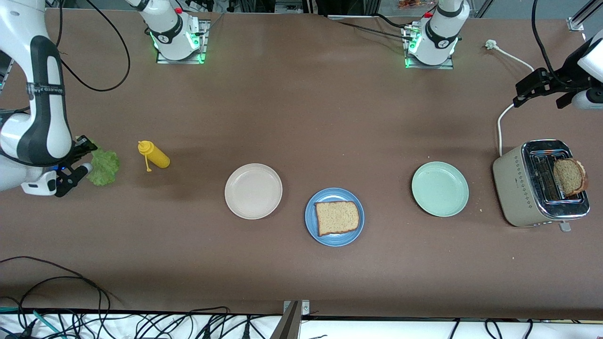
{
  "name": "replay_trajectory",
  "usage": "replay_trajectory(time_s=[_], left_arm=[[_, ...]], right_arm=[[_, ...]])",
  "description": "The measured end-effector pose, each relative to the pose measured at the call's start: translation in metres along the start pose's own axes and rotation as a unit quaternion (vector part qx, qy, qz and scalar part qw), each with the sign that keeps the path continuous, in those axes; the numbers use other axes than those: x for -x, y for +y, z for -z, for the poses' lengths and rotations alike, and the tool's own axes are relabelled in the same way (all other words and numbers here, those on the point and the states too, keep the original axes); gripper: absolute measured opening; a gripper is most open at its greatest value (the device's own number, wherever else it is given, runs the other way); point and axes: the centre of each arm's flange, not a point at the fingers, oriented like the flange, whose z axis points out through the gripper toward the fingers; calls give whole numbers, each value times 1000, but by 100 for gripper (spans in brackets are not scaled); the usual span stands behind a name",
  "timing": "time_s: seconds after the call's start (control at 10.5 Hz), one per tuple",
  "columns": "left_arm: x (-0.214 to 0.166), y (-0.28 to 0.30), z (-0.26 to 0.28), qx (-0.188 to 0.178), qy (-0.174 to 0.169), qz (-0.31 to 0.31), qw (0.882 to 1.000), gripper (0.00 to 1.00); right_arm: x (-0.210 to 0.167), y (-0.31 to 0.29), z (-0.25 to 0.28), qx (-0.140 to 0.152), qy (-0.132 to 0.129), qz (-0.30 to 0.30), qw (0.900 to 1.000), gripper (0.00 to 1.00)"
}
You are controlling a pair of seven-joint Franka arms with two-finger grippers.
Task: Make sandwich in blue plate with both arms
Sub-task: 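Carry the lettuce with the right gripper over the toast on the blue plate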
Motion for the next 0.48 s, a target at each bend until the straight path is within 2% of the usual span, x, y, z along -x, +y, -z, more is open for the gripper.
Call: replay_trajectory(time_s=[0.29,0.48], left_arm=[[0,0,0,0,0,0,1000,100],[0,0,0,0,0,0,1000,100]], right_arm=[[-52,-72,80,45,36,40,998,4],[-98,-136,108,52,74,70,993,4]])
